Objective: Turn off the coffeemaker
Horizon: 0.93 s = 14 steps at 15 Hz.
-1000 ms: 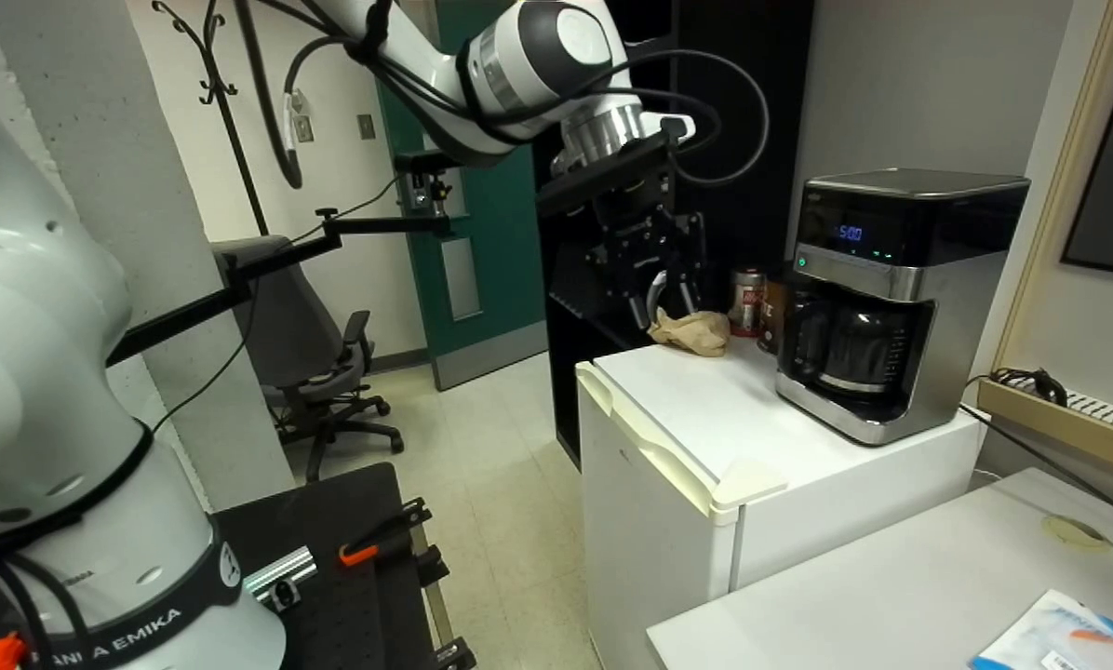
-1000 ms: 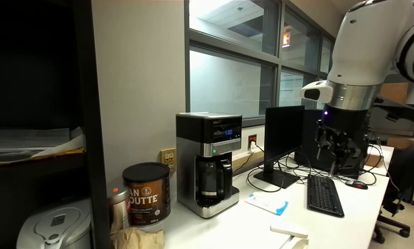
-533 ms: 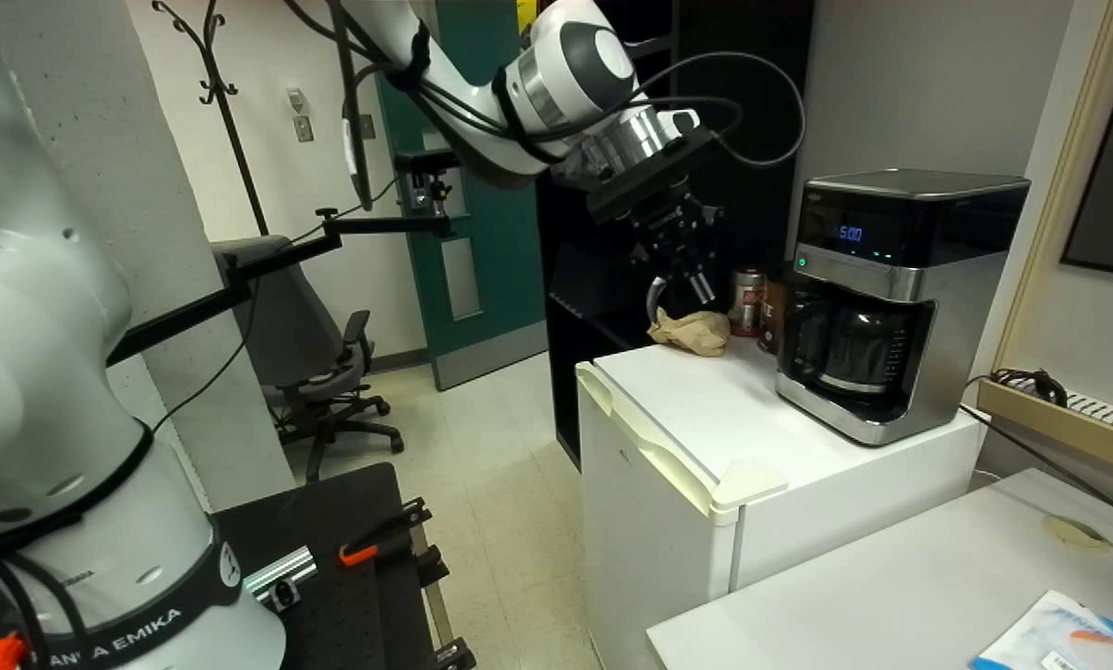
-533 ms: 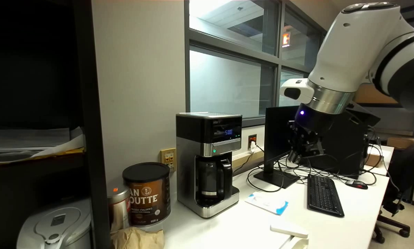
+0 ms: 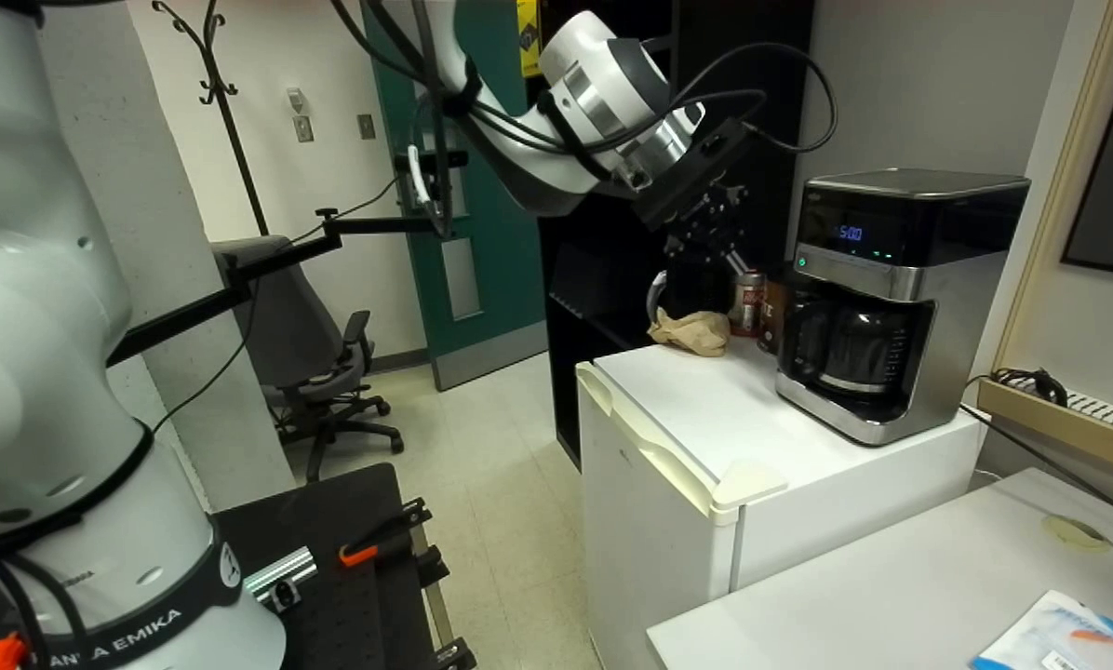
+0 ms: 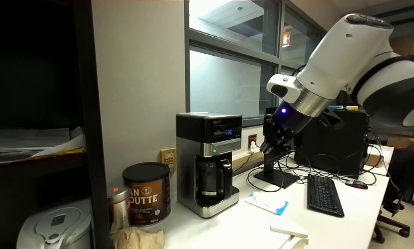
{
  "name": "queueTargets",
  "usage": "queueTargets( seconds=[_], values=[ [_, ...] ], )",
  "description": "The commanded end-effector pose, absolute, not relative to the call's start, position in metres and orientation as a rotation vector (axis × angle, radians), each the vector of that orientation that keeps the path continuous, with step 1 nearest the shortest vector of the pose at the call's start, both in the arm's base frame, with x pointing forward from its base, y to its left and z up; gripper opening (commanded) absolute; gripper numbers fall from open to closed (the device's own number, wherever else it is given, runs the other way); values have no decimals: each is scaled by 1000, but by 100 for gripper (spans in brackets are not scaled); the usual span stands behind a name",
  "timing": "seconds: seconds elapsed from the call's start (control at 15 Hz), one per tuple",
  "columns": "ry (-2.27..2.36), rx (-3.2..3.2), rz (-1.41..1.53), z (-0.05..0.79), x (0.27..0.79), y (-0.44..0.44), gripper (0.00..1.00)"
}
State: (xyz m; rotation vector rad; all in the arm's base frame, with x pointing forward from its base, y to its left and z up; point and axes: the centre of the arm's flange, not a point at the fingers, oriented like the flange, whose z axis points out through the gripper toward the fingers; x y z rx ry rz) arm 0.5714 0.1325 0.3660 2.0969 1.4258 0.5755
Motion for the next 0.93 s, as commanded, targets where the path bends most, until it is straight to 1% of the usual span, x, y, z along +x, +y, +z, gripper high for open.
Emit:
queueTargets(
  seconds=[0.0, 0.87],
  values=[
    [1417, 2023, 690, 357, 599, 134, 0],
    [1407, 1929, 827, 325, 634, 134, 0]
  ],
)
